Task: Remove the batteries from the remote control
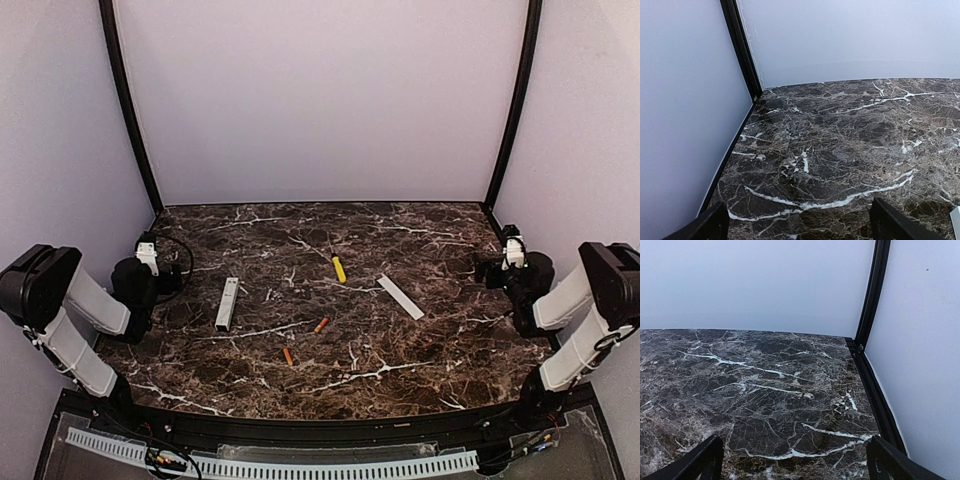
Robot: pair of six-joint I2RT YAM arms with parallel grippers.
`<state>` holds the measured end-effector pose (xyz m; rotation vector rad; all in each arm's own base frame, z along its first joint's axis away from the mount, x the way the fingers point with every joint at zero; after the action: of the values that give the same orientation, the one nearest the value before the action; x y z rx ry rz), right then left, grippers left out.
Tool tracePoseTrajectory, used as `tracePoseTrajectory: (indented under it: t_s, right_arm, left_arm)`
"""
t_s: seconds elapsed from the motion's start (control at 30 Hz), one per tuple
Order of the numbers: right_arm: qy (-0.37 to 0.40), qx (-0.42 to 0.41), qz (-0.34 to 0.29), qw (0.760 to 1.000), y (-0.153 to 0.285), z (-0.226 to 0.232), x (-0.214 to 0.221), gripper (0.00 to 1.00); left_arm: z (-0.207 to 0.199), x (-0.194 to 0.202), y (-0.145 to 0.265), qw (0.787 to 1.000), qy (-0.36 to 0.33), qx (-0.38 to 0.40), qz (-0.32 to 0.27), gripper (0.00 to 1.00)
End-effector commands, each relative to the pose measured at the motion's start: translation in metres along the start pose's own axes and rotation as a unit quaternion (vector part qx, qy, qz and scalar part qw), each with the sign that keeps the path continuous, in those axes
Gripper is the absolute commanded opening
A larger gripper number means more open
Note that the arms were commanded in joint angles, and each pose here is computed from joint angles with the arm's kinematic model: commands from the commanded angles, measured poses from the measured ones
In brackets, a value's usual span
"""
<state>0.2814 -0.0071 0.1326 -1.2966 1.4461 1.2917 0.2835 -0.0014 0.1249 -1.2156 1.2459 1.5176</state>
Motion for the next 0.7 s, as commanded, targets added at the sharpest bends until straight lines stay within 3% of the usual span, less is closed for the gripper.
tracePoseTrajectory:
  t_s: [0.0, 0.67]
  right_arm:
    - [-0.005, 0.012, -0.029, 0.999, -0.0023, -0.0048, -0.0100, 0.99]
    - [-0.001, 0.008, -0.030, 1.000, -0.0026, -0.0037, -0.0104, 0.98]
  left_arm:
    - [0.0011, -0.0012, -0.0017, 1.000, 0.000, -0.003, 0.004, 0.99]
    - [0.0006, -0.0010, -0.0016, 1.000, 0.000, -0.002, 0.004, 0.98]
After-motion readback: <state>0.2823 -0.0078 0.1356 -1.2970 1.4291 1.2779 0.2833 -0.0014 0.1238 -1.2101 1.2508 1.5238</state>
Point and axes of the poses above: each gripper's point midway between its finger pads, its own y axis back along the fingers, its own z axis along the line the jaws close on, x = y × z, the point moved 10 cm from there along y, back along the fingers, and after that the axes turned 6 degrees about y, right-handed, at the moved point
